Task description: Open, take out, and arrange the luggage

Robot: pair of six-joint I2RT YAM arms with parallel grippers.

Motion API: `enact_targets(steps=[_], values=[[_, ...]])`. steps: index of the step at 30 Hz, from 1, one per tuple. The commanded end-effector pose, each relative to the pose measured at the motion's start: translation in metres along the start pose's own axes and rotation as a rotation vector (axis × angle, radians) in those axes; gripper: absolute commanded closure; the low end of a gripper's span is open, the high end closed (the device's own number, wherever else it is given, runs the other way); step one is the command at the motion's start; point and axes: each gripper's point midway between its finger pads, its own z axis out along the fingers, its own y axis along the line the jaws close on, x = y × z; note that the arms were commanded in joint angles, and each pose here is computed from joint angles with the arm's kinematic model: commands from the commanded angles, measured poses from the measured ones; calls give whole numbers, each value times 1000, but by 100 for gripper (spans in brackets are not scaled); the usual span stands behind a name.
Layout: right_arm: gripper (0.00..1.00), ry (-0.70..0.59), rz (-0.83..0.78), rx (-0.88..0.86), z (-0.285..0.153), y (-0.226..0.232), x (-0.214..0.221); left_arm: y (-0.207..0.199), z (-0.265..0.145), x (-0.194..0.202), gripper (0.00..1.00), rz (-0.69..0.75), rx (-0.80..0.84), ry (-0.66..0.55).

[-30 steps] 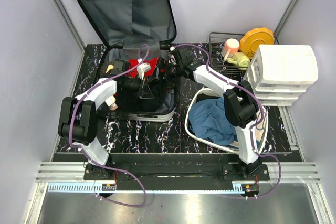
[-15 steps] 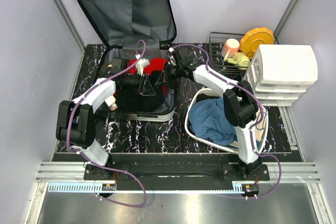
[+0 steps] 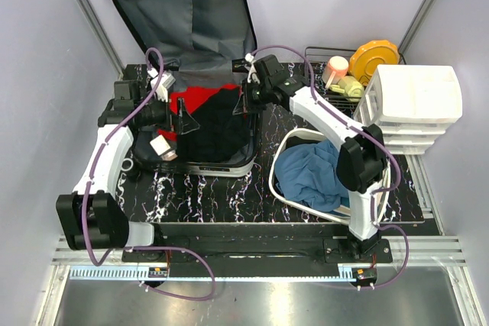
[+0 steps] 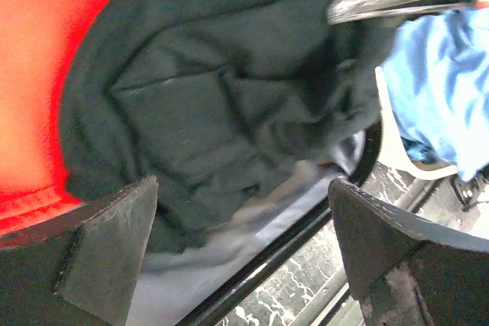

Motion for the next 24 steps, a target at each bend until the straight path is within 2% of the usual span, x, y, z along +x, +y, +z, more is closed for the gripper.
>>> enact_targets(steps=[1,3,12,15,19,22,24], values=[[100,-124,-113,76,-55,-5,-34,48,1,11,3,-103,-232,49],[100,-129,-111,96,-58,-13,-36,67,9,20,3,-182,-289,72],[100,-145,-85,144,-63,-36,-50,93,48,43,5,-348,-254,92],[100,-155,-67,158,-72,-46,-57,93,61,50,5,-387,-217,108],[100,-142,-62,166,-72,-52,-55,79,83,56,2,-368,-159,134],[100,-127,-47,160,-67,-54,-51,74,97,65,7,-379,-136,168],[100,-120,-44,159,-64,-54,-50,70,105,67,14,-387,-117,180]])
